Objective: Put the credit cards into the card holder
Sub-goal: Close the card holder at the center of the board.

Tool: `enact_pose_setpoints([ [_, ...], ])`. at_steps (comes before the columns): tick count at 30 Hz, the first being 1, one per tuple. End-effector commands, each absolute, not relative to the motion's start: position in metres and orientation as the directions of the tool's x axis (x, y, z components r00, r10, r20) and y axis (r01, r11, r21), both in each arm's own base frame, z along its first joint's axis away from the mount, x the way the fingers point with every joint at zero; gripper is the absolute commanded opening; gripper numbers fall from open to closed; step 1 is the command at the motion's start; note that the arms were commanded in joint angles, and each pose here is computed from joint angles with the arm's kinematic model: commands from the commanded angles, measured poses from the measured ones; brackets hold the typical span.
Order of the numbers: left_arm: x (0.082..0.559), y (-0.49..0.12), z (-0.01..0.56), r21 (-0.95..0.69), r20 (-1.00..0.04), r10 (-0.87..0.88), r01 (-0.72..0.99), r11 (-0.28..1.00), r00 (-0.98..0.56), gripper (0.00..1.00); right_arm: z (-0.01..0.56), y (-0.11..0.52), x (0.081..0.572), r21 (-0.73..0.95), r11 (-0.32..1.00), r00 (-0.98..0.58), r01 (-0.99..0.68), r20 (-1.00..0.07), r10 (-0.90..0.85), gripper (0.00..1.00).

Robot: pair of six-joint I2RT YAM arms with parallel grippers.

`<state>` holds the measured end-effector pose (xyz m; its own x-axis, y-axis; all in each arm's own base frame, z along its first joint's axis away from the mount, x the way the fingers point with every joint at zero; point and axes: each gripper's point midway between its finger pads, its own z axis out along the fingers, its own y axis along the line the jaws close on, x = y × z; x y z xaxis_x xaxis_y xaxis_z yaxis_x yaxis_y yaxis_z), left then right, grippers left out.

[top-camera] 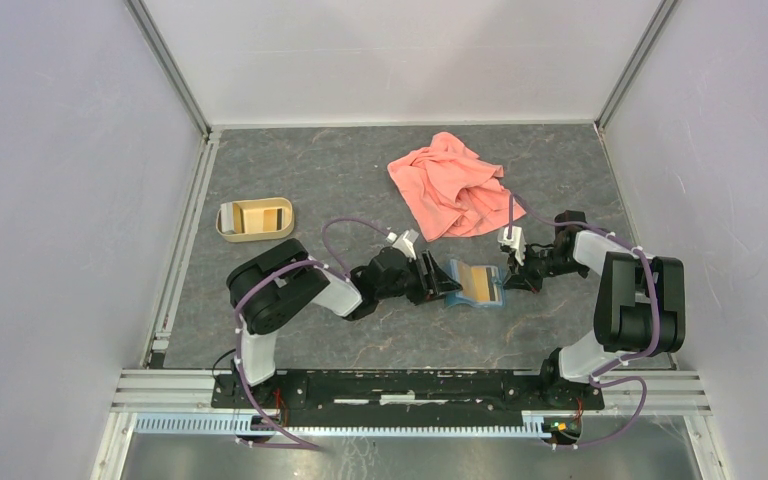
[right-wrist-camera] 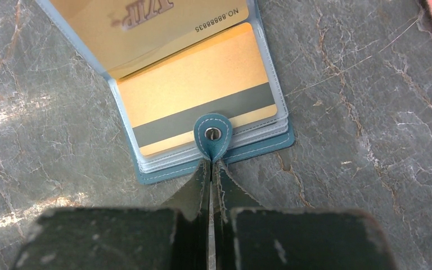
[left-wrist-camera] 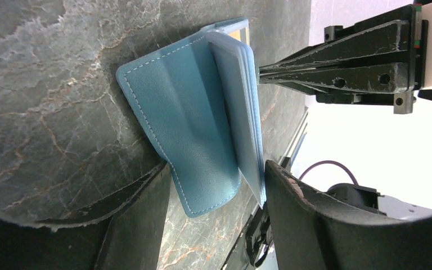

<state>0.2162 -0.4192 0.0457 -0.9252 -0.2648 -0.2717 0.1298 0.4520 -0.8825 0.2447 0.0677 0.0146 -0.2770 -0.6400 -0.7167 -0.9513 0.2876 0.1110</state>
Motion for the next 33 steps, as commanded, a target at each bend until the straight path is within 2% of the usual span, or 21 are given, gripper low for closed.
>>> enact_pose_setpoints([
  [1, 0.206, -0.438, 0.089, -0.944, -0.253, -0.256, 0.180, 0.276, -0.933, 0.68, -0.004, 0.057, 0.248, 0.058, 0.274, -0.243, -0.960, -0.659, -0.711, 0.01],
  [12, 0.204, -0.438, 0.112, -0.960, -0.263, -0.283, 0.221, 0.172, -0.922, 0.71, 0.003, 0.062, 0.247, 0.054, 0.256, -0.223, -0.965, -0.685, -0.693, 0.01],
  [22, 0.206, -0.455, 0.109, -0.969, -0.242, -0.255, 0.219, 0.116, -0.936, 0.71, 0.010, 0.068, 0.245, 0.066, 0.249, -0.221, -0.966, -0.710, -0.668, 0.01],
  [33, 0.213, -0.476, 0.117, -0.961, -0.275, -0.231, 0.261, 0.090, -0.933, 0.72, 0.044, 0.085, 0.236, 0.126, 0.190, -0.208, -0.974, -0.836, -0.508, 0.01],
])
